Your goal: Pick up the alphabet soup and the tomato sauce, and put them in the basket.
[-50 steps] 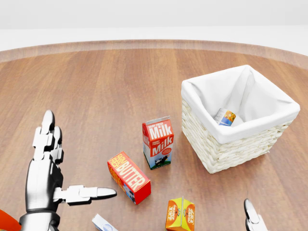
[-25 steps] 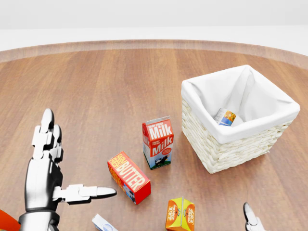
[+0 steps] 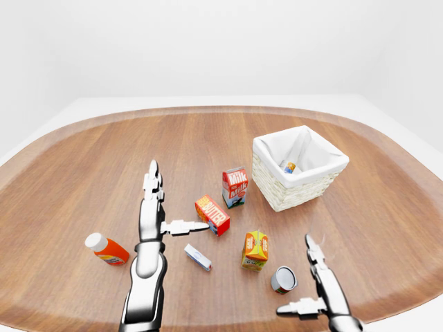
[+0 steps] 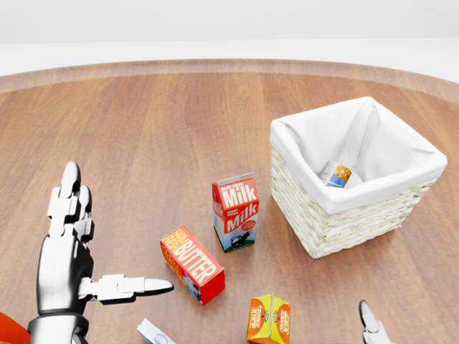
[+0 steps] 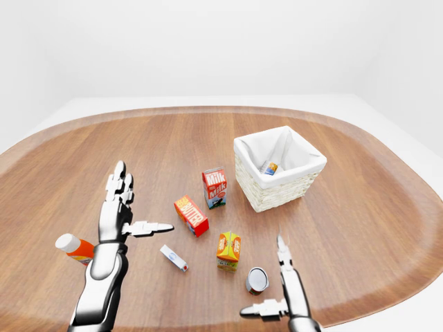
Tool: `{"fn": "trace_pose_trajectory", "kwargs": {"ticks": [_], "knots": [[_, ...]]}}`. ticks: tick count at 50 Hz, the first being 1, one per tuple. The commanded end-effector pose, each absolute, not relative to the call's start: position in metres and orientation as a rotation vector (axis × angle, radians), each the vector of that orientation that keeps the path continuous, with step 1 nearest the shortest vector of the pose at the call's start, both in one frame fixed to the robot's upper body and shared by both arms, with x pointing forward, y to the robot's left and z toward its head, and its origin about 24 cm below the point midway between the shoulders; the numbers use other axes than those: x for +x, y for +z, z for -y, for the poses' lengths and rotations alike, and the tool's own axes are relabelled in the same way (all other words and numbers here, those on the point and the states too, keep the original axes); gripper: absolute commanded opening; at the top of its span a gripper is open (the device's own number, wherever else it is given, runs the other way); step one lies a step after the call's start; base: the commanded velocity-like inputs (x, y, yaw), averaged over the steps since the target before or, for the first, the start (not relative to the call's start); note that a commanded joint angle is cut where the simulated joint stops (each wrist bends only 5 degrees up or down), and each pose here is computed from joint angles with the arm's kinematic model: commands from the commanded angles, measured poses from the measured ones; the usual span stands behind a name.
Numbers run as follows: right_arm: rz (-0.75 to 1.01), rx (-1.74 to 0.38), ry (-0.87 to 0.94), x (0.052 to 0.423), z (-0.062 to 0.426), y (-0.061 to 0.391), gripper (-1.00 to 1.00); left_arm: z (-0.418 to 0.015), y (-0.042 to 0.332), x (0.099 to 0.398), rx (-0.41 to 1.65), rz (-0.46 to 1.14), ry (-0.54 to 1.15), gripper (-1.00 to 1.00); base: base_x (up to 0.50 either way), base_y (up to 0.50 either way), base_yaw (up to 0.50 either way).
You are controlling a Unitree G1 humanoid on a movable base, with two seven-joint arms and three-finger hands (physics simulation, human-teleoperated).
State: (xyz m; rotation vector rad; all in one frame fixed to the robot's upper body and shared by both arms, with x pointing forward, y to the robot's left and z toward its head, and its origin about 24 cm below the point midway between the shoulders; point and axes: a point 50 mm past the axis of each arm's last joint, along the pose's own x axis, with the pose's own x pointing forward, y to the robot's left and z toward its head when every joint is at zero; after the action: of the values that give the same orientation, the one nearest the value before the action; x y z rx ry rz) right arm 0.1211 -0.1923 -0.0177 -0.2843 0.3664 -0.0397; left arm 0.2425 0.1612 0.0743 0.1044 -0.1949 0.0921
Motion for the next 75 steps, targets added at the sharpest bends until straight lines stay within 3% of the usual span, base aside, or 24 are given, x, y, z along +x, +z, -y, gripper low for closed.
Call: {"fn": "trace_pose_trajectory", "kwargs": {"ticks": [1, 75], "knots": [[-0.378, -0.307, -0.044, 0.123, 0.193, -0.022, 1.00, -0.164, 0.076, 0.241, 0.084, 0.203, 0.096, 1.00, 0.00, 0.00, 0.00], [-0.429, -0.386, -0.049, 0.137, 0.194, -0.043, 1.00, -0.164, 0.076, 0.241, 0.084, 0.203, 0.096, 1.00, 0.00, 0.00, 0.00]]}}
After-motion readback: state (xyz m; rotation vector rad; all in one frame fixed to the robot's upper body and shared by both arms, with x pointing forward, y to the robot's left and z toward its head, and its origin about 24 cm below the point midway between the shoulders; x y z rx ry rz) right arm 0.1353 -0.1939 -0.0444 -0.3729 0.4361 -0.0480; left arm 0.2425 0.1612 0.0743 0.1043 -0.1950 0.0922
